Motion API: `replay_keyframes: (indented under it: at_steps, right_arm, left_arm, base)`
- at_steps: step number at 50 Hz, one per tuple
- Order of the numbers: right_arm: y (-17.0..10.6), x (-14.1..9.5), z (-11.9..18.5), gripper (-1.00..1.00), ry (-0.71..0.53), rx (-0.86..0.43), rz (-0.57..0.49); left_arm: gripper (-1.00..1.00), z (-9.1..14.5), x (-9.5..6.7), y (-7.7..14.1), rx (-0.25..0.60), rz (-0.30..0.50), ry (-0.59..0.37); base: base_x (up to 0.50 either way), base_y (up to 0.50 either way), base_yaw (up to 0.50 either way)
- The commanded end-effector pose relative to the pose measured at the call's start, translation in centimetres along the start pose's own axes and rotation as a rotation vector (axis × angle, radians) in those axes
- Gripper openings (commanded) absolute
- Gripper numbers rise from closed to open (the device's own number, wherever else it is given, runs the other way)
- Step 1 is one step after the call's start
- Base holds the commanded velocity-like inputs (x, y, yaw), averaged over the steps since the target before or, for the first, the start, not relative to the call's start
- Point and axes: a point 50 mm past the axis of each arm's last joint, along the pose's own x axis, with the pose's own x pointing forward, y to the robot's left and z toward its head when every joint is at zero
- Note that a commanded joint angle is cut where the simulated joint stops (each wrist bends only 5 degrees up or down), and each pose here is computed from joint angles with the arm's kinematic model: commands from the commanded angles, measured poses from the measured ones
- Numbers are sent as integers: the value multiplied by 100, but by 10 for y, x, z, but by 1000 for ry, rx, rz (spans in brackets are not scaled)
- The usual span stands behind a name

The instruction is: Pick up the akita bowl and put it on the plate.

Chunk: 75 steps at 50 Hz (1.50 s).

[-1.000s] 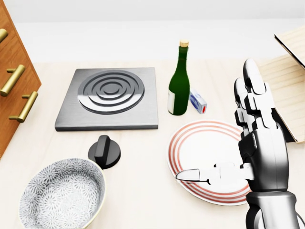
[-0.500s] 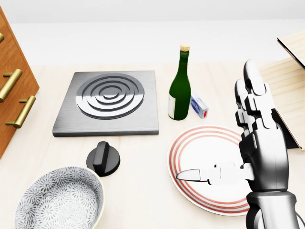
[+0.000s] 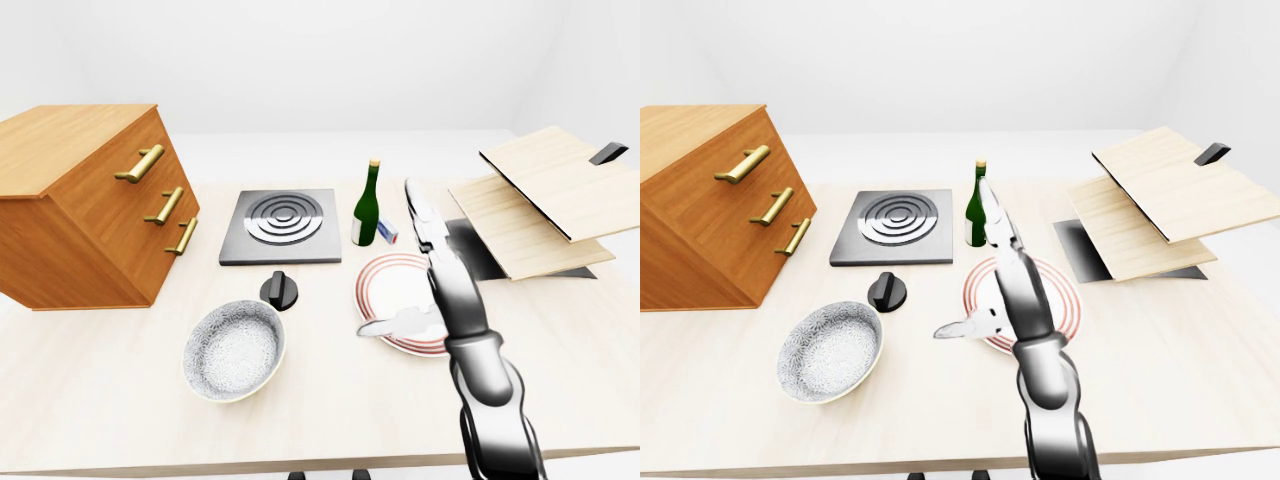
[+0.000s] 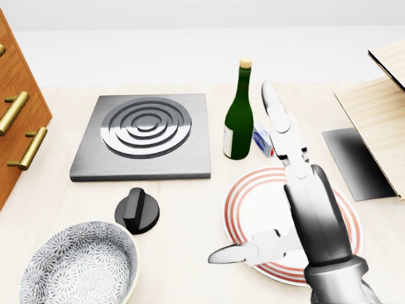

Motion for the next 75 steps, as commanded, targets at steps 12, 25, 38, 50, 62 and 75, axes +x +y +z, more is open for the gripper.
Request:
replay_keyframes:
  at_steps: [12,25,38,50,62,75]
  right_arm:
    - [39,1,42,95,-103,-392,228]
    - [55,4,49,95,-71,-523,342]
    - [76,2,56,95,-11,-695,494]
    - [92,-4,65,95,-21,-761,513]
    - [103,-5,81,95,-64,-814,503]
    - [122,-8,87,95,-99,-849,551]
  left_arm:
    - [100,-9,-1,-1,5,2,37]
    - [100,-2,-1,0,0,0,8]
    - [100,-7,-1,-1,1,-1,28]
    - [100,-5,-1,-1,-4,-2,20]
    - [100,-1,0,-1,-7,-2,5]
    - [100,-1,-1,-1,-10,-4,6]
  base:
    - [0,0,0]
    - [0,0,0]
    - [0,0,0]
    - [0,0,0]
    - [0,0,0]
    - [0,0,0]
